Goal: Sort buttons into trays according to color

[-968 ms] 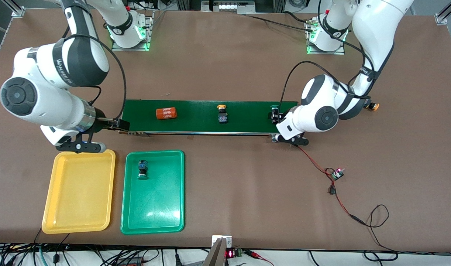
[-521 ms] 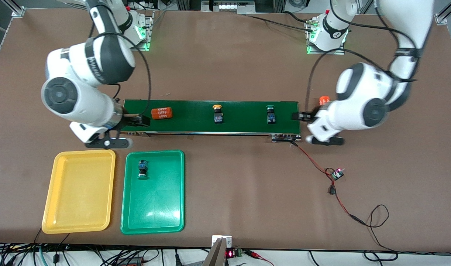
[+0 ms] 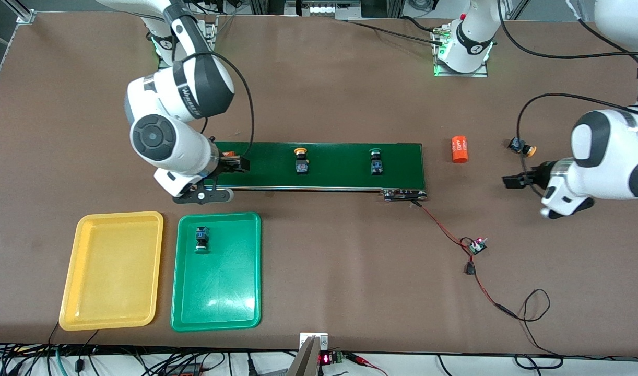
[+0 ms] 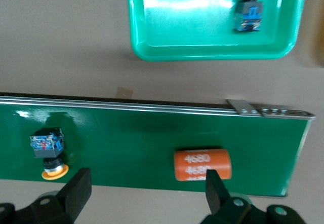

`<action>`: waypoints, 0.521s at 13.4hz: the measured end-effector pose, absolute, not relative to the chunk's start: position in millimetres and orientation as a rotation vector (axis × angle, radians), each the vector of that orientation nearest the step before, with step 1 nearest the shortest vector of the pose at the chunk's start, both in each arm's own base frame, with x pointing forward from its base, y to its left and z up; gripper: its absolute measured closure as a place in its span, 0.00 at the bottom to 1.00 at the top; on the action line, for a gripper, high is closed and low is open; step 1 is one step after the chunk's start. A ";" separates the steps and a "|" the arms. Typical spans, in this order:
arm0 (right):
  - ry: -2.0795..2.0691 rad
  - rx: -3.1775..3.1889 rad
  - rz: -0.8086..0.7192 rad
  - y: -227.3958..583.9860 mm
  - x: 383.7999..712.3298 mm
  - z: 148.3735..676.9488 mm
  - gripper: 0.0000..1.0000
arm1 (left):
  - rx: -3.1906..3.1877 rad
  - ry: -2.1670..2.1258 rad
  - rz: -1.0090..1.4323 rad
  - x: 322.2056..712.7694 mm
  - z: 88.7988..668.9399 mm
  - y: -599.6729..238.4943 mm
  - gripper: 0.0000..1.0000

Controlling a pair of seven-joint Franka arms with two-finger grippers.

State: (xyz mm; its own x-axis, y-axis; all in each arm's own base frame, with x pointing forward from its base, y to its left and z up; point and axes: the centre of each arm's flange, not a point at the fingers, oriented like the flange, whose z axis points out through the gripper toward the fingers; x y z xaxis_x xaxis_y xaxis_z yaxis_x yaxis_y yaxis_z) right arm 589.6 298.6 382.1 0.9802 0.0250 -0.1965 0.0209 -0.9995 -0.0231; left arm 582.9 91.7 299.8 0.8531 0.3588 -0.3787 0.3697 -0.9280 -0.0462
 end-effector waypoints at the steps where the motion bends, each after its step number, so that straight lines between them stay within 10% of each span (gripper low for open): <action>1: -0.013 -3.109 0.289 311.5 583.2 374.4 0.00 | 2.989 0.657 -0.616 578.1 298.1 109.1 0.00; 7: -0.027 -3.136 0.279 368.1 551.0 340.7 0.00 | 2.852 1.239 -0.750 532.1 263.6 170.3 0.00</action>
State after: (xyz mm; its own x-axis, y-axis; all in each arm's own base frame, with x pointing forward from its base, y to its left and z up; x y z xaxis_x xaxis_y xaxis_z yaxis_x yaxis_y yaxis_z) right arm 551.0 368.1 340.7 0.9842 0.0167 -0.1765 0.0179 -0.9998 0.0051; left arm 532.1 170.3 263.6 0.5903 0.7035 -0.3957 0.6767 -0.6986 -0.2325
